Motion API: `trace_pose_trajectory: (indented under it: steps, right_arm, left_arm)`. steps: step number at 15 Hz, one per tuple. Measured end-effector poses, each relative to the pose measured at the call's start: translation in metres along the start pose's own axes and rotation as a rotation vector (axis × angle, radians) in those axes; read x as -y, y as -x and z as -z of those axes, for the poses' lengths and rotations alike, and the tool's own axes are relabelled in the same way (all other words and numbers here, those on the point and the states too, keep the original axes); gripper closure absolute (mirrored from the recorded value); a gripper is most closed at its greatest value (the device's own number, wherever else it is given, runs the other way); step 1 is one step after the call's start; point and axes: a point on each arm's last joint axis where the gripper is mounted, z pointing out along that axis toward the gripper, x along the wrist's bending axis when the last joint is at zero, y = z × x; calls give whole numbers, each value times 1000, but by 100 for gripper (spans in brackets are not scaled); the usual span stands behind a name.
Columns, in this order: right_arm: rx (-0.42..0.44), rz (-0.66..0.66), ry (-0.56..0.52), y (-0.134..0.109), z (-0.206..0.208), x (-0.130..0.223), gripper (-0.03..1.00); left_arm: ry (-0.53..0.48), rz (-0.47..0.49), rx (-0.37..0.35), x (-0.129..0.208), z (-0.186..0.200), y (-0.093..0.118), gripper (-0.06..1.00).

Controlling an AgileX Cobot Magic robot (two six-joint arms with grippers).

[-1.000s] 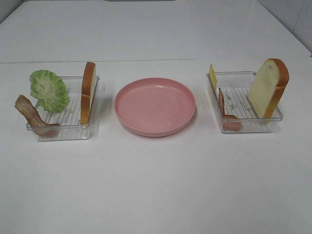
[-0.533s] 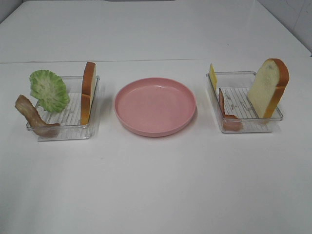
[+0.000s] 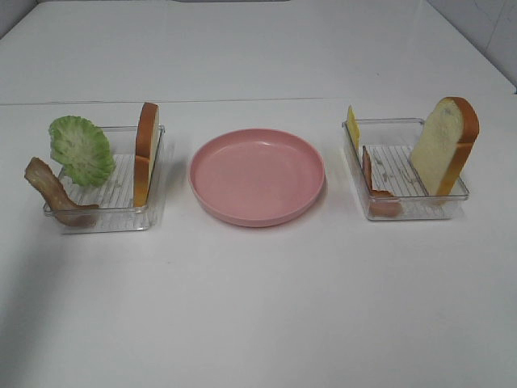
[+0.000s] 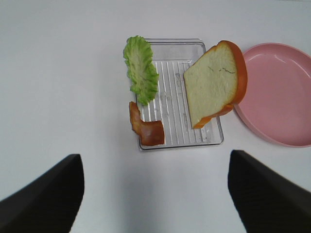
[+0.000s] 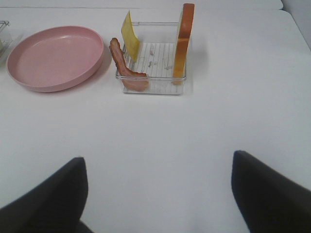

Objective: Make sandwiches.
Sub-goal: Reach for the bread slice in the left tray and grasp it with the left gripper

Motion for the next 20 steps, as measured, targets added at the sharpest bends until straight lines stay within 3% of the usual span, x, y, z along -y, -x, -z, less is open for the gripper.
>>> trace_pose_trajectory:
  steps: [2, 3, 7, 9, 16, 20]
  right_arm:
    - [0, 0, 0, 0, 0, 0, 20]
    - [0, 0, 0, 0, 0, 0, 20]
    - [0, 0, 0, 0, 0, 0, 20]
    - [0, 0, 0, 0, 0, 0, 20]
    - [0, 0, 0, 0, 0, 0, 20]
    - [0, 0, 0, 0, 0, 0, 20]
  left_arm:
    - [-85, -8, 17, -26, -22, 6, 18]
    - [-153, -40, 46, -47, -41, 19, 18]
    - [-284, -89, 69, -66, -79, 50, 18]
    - [-359, -116, 39, -68, -100, 72, 18]
    - [-475, -166, -98, -57, -172, 131, 18]
    - [-515, -170, -129, -48, -209, 133, 18]
